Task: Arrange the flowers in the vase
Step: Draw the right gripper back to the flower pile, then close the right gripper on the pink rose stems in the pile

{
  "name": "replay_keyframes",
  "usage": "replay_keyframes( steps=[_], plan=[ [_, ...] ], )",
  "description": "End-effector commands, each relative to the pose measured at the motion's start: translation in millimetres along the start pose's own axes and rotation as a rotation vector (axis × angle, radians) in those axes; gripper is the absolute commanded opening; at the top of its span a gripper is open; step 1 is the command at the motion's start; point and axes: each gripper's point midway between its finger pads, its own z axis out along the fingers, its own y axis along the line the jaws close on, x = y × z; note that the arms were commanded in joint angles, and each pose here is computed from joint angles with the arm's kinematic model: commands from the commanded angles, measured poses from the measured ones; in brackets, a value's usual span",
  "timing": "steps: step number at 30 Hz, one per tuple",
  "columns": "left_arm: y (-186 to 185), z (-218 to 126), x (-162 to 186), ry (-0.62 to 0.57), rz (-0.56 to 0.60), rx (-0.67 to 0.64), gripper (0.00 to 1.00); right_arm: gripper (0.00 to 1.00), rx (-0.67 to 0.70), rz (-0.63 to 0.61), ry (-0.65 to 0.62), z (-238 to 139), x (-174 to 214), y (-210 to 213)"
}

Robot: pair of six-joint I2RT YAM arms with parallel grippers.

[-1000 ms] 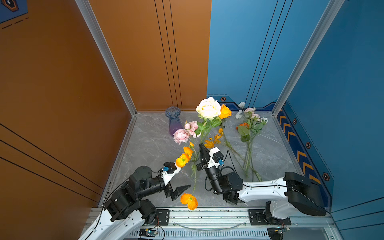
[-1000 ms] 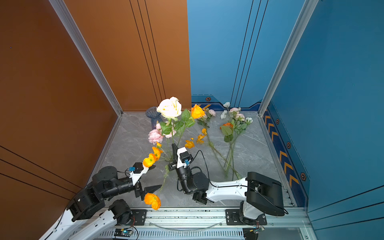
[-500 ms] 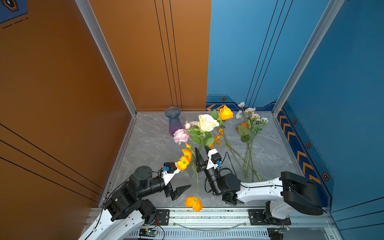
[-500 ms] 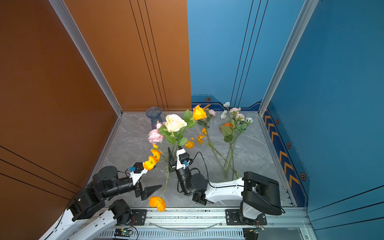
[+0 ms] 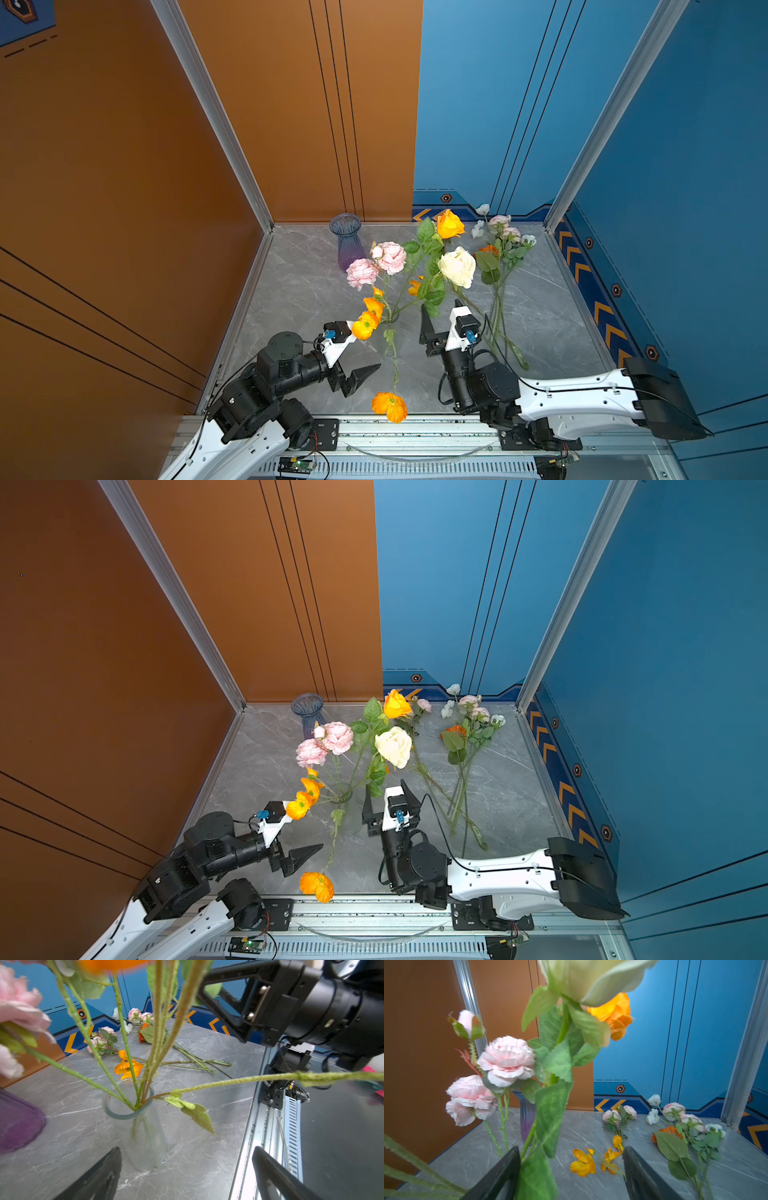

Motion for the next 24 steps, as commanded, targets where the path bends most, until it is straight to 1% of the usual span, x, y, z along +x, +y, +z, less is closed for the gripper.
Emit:
replay_keyframes(
  steps=[1, 4, 6, 8, 10, 12, 14, 16, 18, 20, 22, 24],
  plan=[
    [20, -4, -6, -0.017, -0.069, -0.115, 0.98, 0.75, 0.135, -0.044, 0.131, -2, 28, -62],
    [19, 3, -2, 0.014, -0.09, -0.098, 0.98, 0.68, 0.161, 0.081, 0.217, 2, 48, -113],
    [14, 6, 0, 0.031, -0.089, -0.068, 0.98, 0.63, 0.16, 0.13, 0.259, 2, 62, -135],
    [13, 8, -1, 0.037, -0.083, -0.054, 0.98, 0.59, 0.165, 0.159, 0.306, 3, 74, -151],
    [14, 7, -1, 0.033, -0.074, -0.063, 0.98, 0.53, 0.187, 0.166, 0.36, 6, 83, -163],
    [15, 7, -2, 0.028, -0.066, -0.07, 0.98, 0.52, 0.171, 0.158, 0.436, 15, 95, -164],
    [15, 7, -3, 0.023, -0.064, -0.068, 0.98, 0.51, 0.154, 0.157, 0.549, 28, 114, -163],
    [13, 8, -4, 0.021, -0.066, -0.05, 0.98, 0.47, 0.133, 0.151, 0.701, 43, 139, -161],
    [11, 8, -5, 0.018, -0.064, -0.043, 0.98, 0.45, 0.112, 0.126, 0.815, 55, 162, -160],
    [12, 8, -4, 0.018, -0.059, -0.049, 0.98, 0.41, 0.097, 0.106, 0.902, 67, 181, -159],
    [14, 7, -5, 0.014, -0.056, -0.058, 0.98, 0.33, 0.092, 0.084, 0.978, 78, 200, -158],
    [14, 6, -5, 0.013, -0.057, -0.059, 0.98, 0.27, 0.109, 0.044, 1.029, 85, 213, -161]
  ],
)
